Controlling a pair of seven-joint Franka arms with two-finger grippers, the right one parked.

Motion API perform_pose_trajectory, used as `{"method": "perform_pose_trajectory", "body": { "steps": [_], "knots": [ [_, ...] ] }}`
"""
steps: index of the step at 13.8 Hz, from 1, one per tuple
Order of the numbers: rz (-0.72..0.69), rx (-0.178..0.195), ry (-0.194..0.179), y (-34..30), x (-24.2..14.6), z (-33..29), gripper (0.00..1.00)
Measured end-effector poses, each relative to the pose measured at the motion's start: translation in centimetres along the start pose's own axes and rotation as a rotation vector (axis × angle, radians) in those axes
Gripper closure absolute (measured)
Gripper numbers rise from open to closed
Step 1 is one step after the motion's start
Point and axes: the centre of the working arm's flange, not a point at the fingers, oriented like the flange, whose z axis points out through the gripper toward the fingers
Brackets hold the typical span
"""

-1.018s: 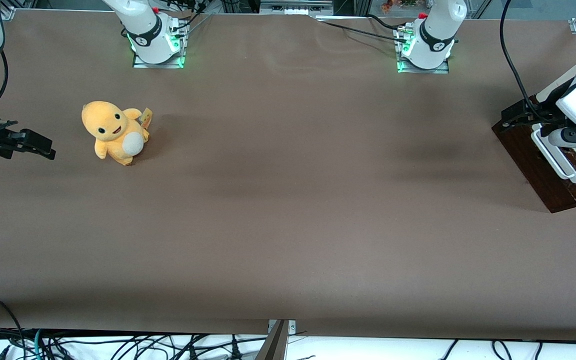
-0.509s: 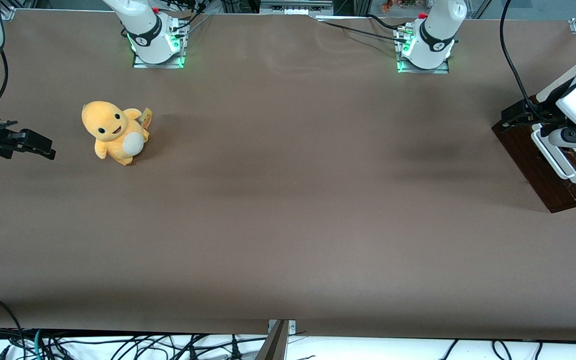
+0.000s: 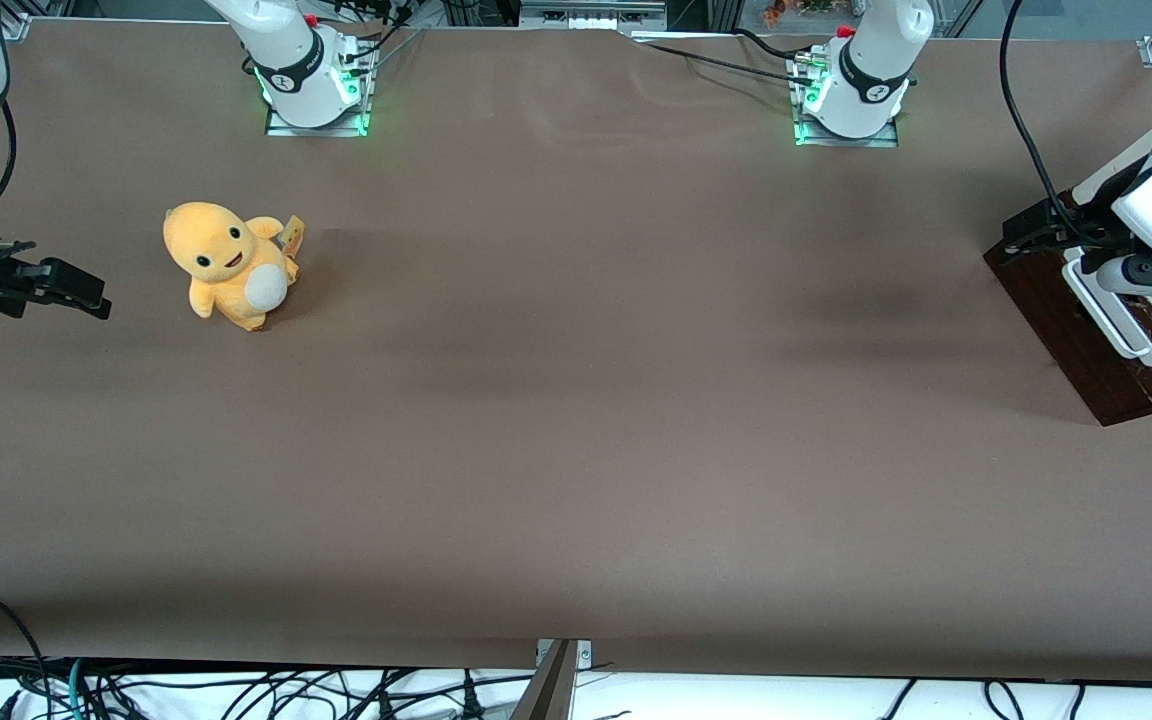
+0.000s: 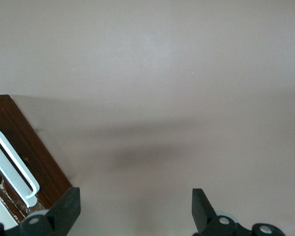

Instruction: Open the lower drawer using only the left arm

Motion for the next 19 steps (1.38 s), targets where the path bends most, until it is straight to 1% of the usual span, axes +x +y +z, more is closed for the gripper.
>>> {"method": "perform_pose_trajectory", "body": {
  "steps": [4,7,8,10,11,14,15,17,19],
  "knots": [
    [0.000,0.000,-0.003,0.0,0.1,0.2,0.00],
    [-0.001,0.000,-0.016,0.0,0.4,0.8,0.00],
    [-0.011,-0.001,-0.029,0.0,0.6,1.3,0.00],
    [-0.038,0.006,-0.073,0.1,1.3,3.2,0.00],
    [-0.050,0.030,-0.099,-0.1,1.9,4.6,0.00],
    [-0.118,0.128,-0.193,-1.1,3.8,9.8,0.00],
    [-0.165,0.172,-0.223,-1.6,4.4,11.7,0.00],
    [-0.238,0.281,-0.273,-2.6,5.3,15.1,0.00],
    [-0.253,0.384,-0.317,-3.5,6.0,18.1,0.00]
  ]
}}
